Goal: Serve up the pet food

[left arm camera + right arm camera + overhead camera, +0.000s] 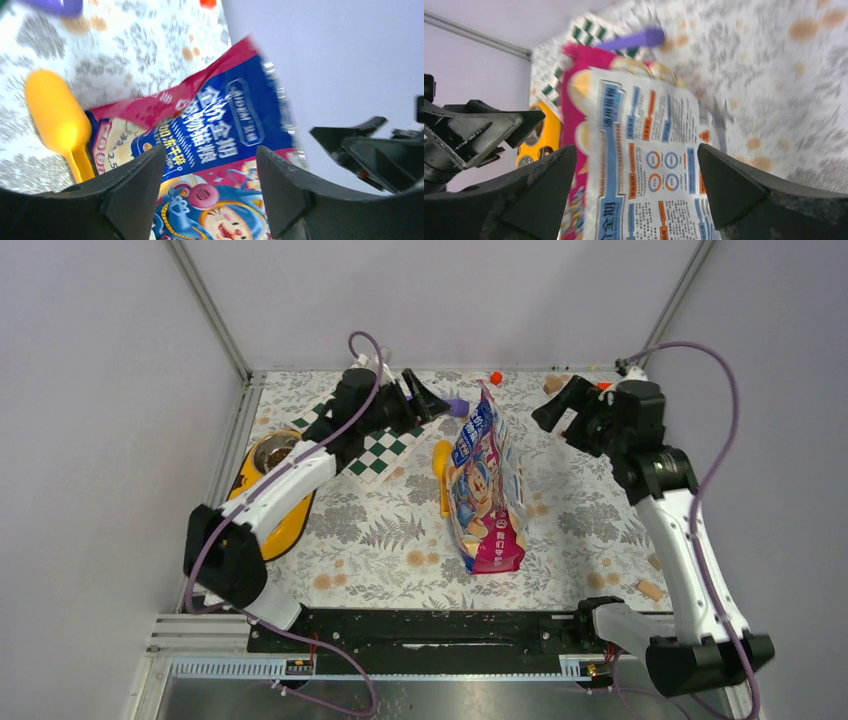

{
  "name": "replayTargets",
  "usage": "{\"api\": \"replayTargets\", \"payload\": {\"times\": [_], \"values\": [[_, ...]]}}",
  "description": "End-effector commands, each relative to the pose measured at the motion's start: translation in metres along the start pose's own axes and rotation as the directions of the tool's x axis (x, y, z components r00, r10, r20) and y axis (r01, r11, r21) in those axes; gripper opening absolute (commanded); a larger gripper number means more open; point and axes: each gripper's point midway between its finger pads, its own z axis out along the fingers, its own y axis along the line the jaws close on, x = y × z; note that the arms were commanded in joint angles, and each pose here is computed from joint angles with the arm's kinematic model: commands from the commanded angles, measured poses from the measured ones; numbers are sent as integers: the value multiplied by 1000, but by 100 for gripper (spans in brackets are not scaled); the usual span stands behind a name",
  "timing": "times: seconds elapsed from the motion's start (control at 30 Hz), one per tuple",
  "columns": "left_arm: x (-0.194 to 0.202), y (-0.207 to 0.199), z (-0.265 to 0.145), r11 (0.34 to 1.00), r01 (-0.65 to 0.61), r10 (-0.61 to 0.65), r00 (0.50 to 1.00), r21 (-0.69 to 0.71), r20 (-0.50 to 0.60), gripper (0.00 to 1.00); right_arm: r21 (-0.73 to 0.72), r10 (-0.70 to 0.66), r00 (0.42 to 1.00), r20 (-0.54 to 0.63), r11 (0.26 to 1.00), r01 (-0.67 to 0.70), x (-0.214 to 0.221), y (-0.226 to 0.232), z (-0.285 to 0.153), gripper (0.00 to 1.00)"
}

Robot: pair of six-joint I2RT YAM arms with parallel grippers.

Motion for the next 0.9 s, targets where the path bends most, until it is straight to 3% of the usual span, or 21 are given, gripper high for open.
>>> {"api": "replayTargets", "payload": {"times": [0.0,0.03,0.1,0.17,0.27,0.37,0.43,0.57,0.7,0.8,0.87], "values": [[-42,-12,-44,968,-202,221,967,-150,124,72,-45,-184,954,235,979,200,-43,23,-62,100],[-47,-12,-51,959,-222,247,959,-178,136,76,-79,-171,942,288,976,201,-48,30,-69,99],[-61,-15,-65,941,-251,293,940,-229,173,95,-159,-141,913,383,964,215,-59,47,-84,100],[-74,-17,-81,921,-271,336,917,-280,216,99,-204,-137,907,398,951,233,-60,56,-91,99],[-84,-29,-96,896,-346,415,876,-279,247,99,-271,-188,932,311,922,276,-45,69,-89,98],[-79,-53,-101,896,-412,443,859,-167,257,99,-403,-236,959,156,871,280,-21,90,-83,78],[-66,-71,-98,895,-444,439,865,-36,245,97,-445,-234,971,56,864,234,-10,97,-76,74],[-45,-93,-87,914,-374,340,917,157,206,88,-413,-262,965,-6,880,236,5,93,-61,74],[-29,-101,-75,916,-322,292,944,240,155,81,-382,-311,950,-41,883,273,21,88,-51,78],[-19,-102,-68,918,-306,283,951,251,123,79,-326,-340,936,-95,899,294,31,79,-44,74],[-14,-101,-65,920,-297,278,954,254,108,78,-309,-347,929,-131,904,294,38,75,-41,65]]}}
